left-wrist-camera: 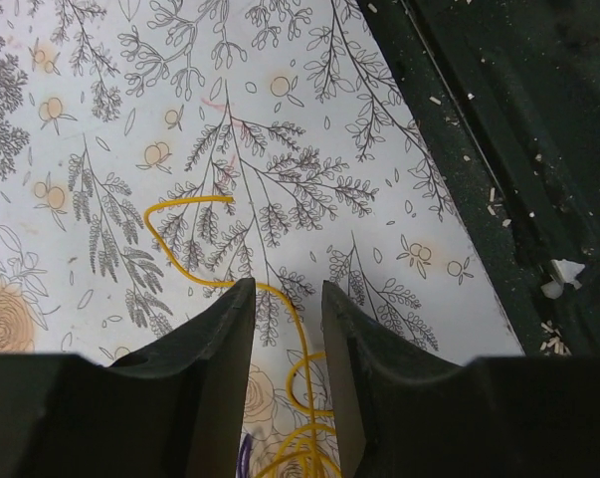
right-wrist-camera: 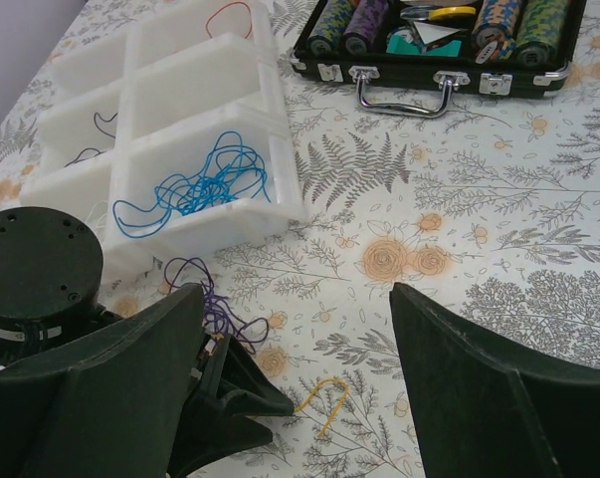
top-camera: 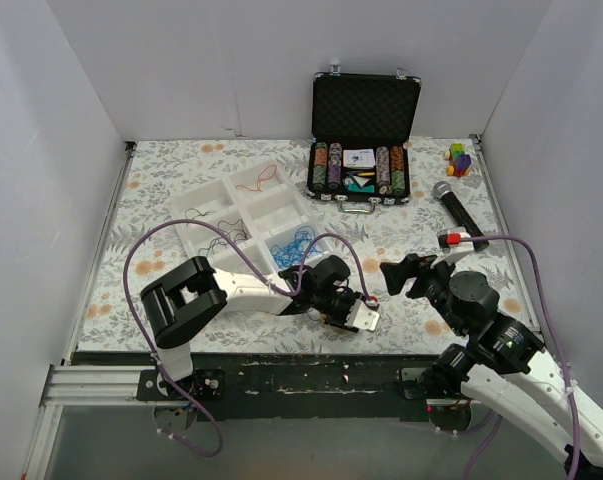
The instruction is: Untangle the cables
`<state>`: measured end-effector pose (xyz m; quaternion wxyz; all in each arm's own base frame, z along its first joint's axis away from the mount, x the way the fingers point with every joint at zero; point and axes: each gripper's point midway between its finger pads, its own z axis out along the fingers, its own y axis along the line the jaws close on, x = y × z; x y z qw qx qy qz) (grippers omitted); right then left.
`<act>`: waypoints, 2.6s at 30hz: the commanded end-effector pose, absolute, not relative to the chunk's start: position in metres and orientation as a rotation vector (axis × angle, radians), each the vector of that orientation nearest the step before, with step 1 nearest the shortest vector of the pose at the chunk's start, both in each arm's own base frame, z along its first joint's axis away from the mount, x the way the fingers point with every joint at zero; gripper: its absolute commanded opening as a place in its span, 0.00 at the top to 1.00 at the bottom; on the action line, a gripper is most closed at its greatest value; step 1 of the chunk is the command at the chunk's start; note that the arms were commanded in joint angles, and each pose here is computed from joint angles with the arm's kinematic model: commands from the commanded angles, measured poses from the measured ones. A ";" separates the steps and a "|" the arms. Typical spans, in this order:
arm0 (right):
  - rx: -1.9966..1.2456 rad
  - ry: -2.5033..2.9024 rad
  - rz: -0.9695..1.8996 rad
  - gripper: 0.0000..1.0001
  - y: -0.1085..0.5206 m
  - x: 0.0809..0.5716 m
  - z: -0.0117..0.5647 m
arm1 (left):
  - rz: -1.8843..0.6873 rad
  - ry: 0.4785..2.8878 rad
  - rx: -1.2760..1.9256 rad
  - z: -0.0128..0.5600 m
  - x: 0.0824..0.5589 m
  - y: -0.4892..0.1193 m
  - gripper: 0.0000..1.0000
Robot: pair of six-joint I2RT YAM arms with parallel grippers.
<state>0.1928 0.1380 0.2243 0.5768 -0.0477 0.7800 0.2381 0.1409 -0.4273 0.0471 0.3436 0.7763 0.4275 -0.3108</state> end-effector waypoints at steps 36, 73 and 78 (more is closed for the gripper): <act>-0.020 1.756 0.455 0.17 0.111 0.199 0.261 | -0.808 1.394 1.960 0.066 0.167 -0.419 1.00; -0.118 1.858 0.591 0.15 0.161 0.205 0.211 | -0.498 1.386 0.898 0.310 0.363 -0.284 1.00; -0.120 1.842 0.578 0.15 0.157 0.205 0.216 | -0.447 1.506 0.904 0.255 0.400 -0.270 1.00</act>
